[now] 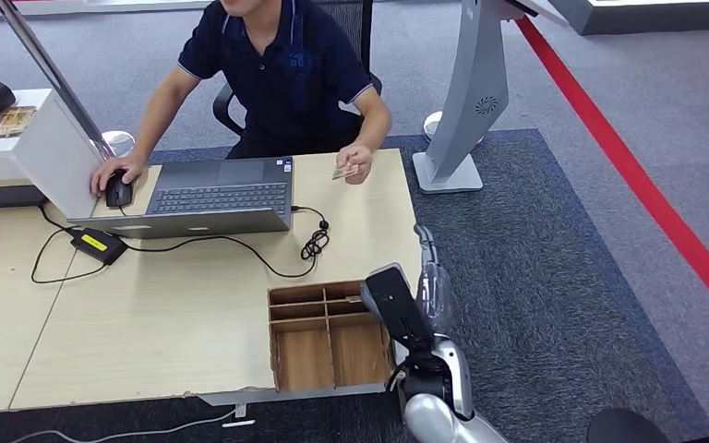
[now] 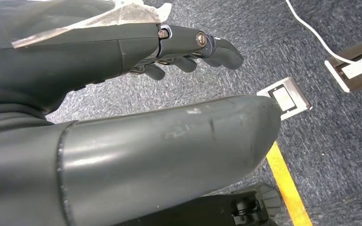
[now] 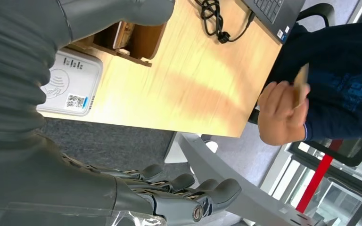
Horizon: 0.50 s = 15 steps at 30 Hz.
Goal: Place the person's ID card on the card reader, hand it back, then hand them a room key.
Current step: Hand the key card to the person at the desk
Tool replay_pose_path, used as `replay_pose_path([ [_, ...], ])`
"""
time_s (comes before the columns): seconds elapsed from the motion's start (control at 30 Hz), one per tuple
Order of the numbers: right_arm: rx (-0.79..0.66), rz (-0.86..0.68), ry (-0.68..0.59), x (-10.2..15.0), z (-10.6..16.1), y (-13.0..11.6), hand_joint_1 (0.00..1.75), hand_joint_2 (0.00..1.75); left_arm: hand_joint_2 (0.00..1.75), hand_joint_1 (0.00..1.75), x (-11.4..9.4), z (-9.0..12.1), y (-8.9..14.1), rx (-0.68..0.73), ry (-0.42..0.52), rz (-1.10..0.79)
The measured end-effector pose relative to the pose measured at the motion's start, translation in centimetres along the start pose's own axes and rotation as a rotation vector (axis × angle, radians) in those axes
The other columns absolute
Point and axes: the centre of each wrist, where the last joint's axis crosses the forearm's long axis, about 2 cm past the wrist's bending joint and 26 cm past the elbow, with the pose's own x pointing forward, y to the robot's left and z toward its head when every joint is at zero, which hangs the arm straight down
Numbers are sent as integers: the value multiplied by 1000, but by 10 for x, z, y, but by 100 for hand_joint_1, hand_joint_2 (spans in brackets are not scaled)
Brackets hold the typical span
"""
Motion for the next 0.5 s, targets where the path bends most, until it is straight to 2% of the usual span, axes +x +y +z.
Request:
replay_pose_path([
  [0.5,36,52,6,-8,13,2,0,175,0,0,0,0,0,-1,1,1],
])
